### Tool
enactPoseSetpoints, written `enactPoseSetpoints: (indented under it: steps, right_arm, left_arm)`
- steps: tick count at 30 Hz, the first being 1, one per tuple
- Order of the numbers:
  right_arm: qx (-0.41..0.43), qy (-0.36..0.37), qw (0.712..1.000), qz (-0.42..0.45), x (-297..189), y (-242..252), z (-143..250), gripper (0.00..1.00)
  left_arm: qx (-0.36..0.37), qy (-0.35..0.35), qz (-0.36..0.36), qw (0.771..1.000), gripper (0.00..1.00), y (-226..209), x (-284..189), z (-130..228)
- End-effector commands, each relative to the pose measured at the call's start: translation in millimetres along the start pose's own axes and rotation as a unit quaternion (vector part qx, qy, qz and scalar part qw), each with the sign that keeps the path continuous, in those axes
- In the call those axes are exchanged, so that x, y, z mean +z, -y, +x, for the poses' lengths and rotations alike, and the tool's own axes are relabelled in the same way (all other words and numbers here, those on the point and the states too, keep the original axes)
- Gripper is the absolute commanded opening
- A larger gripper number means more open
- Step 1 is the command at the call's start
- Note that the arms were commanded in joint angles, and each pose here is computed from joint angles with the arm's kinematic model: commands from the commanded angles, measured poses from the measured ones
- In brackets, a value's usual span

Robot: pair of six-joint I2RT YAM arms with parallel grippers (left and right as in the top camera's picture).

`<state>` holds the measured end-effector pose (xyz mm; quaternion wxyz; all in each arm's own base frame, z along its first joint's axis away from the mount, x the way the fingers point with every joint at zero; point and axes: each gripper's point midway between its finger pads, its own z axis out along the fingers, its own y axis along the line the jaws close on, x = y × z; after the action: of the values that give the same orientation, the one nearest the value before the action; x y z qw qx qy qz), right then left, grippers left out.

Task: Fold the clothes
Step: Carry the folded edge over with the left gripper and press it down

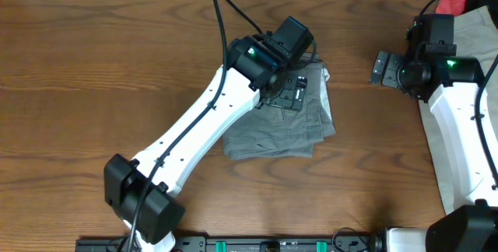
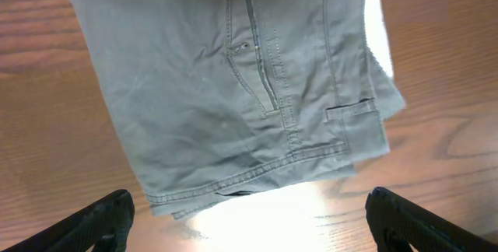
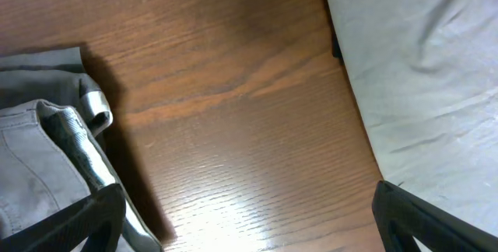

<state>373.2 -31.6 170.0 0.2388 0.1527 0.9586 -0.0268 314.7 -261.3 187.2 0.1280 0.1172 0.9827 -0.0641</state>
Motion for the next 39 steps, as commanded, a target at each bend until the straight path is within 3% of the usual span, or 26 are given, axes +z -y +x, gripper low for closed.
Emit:
enactPoseSetpoints:
  steps: [1,7,9,14,21,30,39]
  right_arm:
    - [0.001,0.005,1.000,0.004,-1,0,-3,0.99]
    - [0.001,0.005,1.000,0.004,-1,0,-3,0.99]
    - [0.001,0.005,1.000,0.004,-1,0,-3,0.99]
    - [0.001,0.005,1.000,0.004,-1,0,-3,0.99]
    - [0.001,0.005,1.000,0.004,-1,0,-3,0.99]
    - [0.001,0.005,1.000,0.004,-1,0,-3,0.99]
    - [0.001,0.005,1.000,0.004,-1,0,-3,0.99]
  left_arm:
    - [0.002,-0.031,-0.018,0.999,0.95,-5,23,9]
    - [0.002,-0.069,0.006,0.998,0.84,6,65,19]
    - [0.002,-0.073,0.027,0.997,0.75,14,78,21]
    - [0.011,-0.074,0.071,0.995,0.40,33,107,20]
    - [0.028,-0.094,0.093,0.991,0.09,56,137,33]
    - [0.063,-0.094,0.115,0.987,0.06,94,161,48]
    - [0.040,-0.136,0.089,0.986,0.07,85,194,67]
